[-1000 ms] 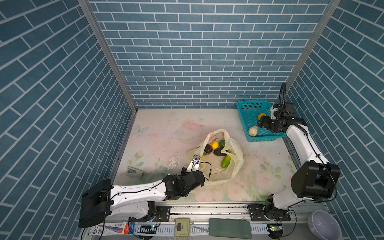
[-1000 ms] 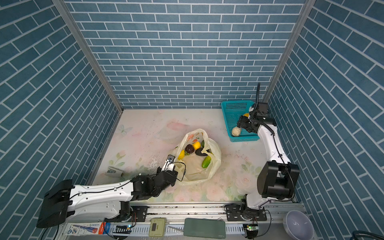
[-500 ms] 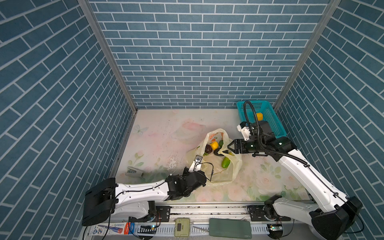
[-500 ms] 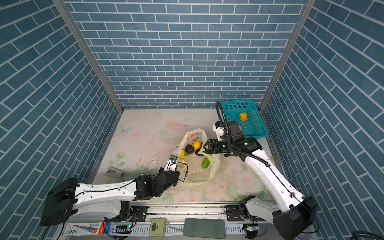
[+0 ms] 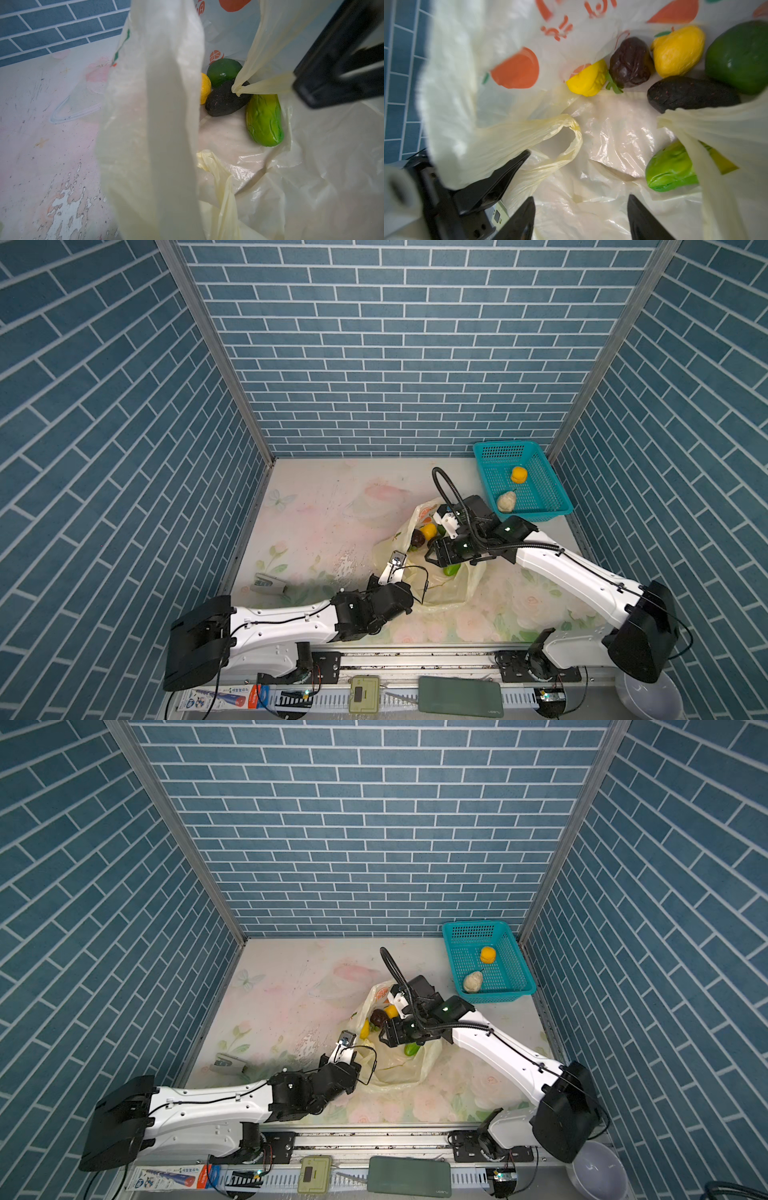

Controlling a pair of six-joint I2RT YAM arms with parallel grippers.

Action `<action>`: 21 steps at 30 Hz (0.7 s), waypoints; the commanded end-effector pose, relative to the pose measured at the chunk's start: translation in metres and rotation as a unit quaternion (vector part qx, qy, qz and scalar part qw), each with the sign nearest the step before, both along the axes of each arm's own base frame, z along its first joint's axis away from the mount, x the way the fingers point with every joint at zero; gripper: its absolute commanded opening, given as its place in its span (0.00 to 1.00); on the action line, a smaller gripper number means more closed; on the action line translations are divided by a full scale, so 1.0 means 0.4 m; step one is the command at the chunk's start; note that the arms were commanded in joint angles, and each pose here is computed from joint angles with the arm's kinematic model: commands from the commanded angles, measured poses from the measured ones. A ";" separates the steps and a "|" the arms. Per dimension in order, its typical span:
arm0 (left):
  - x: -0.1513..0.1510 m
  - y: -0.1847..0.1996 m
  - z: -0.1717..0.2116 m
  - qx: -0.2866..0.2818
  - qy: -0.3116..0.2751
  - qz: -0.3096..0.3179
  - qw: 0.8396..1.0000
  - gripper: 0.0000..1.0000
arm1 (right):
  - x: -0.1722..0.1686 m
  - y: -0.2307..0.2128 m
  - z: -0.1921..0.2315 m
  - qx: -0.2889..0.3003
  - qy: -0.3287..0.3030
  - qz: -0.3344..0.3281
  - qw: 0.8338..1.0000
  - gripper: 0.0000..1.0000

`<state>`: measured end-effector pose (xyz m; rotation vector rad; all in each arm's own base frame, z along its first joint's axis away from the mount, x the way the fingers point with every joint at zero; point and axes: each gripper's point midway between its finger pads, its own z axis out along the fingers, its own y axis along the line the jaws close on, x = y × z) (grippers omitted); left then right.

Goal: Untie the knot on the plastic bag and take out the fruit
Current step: 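Move the right gripper back into the bag while the left holds the bag, then grasp the green-yellow cucumber inside the bag with the right gripper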

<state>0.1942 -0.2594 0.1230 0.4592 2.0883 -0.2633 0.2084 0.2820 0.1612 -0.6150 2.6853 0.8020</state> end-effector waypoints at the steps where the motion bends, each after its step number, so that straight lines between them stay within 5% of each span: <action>1: 0.000 -0.016 0.033 -0.018 -0.013 0.001 1.000 0.00 | -0.001 0.011 -0.039 0.001 0.002 -0.013 1.000 0.67; 10: -0.012 -0.027 0.030 -0.023 -0.013 -0.001 1.000 0.00 | 0.063 -0.043 -0.163 -0.070 -0.042 -0.042 0.996 0.67; 21: -0.053 -0.068 -0.002 -0.003 -0.008 -0.032 0.999 0.00 | 0.239 -0.221 -0.174 -0.154 -0.064 -0.237 0.957 0.78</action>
